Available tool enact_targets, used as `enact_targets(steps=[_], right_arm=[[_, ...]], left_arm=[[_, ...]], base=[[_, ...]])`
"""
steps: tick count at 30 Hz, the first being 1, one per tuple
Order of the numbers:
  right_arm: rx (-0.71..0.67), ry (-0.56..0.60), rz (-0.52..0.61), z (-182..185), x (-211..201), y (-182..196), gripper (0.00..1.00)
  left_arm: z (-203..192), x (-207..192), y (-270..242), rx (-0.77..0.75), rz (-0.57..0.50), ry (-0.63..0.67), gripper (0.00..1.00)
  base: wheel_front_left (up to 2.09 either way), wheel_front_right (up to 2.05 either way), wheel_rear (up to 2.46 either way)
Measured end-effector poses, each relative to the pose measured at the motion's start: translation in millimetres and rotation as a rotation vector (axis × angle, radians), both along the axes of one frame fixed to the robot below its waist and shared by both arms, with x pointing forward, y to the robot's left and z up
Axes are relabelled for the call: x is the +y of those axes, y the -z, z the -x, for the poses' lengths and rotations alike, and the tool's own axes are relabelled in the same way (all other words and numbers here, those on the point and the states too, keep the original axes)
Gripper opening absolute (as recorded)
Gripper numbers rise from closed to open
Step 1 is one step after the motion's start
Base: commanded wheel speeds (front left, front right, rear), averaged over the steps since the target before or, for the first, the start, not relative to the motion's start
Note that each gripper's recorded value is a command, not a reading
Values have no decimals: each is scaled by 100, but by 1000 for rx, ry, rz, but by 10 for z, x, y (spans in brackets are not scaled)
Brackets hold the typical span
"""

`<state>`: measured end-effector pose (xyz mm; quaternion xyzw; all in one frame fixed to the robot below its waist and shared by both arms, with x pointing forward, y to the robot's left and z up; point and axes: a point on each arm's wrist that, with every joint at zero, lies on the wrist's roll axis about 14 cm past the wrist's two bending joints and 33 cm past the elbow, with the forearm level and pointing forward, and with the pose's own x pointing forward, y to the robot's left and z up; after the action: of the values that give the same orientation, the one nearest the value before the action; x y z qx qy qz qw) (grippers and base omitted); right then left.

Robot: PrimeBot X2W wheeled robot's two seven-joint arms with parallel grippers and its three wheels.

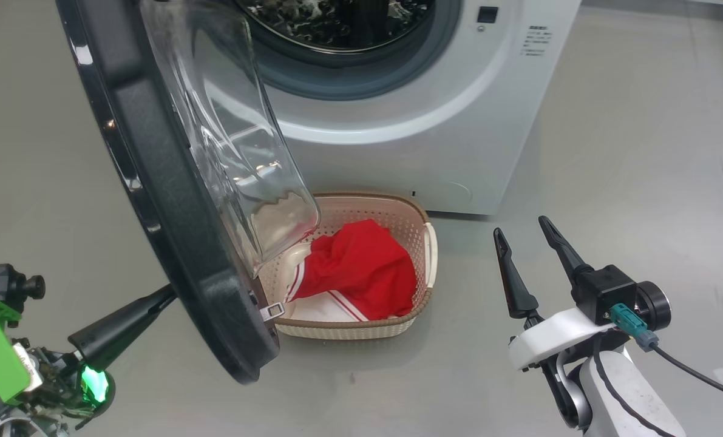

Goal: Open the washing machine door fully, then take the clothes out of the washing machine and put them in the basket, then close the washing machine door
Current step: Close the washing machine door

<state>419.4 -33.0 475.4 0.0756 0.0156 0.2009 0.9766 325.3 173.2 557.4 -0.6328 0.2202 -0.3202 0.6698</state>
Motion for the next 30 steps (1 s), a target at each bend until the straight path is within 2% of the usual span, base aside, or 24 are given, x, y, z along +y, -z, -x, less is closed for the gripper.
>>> enact_targets(steps=[19,30], right_arm=[[-16,184,-16,104,-604,-120,100],[-22,268,-11,124,-884,-142,100]], left_arm=[[-128,-660,-30,-20,27,238,0],[-391,-890,-44,-7,48,303,0]], base=[[0,0,0],[0,0,0]])
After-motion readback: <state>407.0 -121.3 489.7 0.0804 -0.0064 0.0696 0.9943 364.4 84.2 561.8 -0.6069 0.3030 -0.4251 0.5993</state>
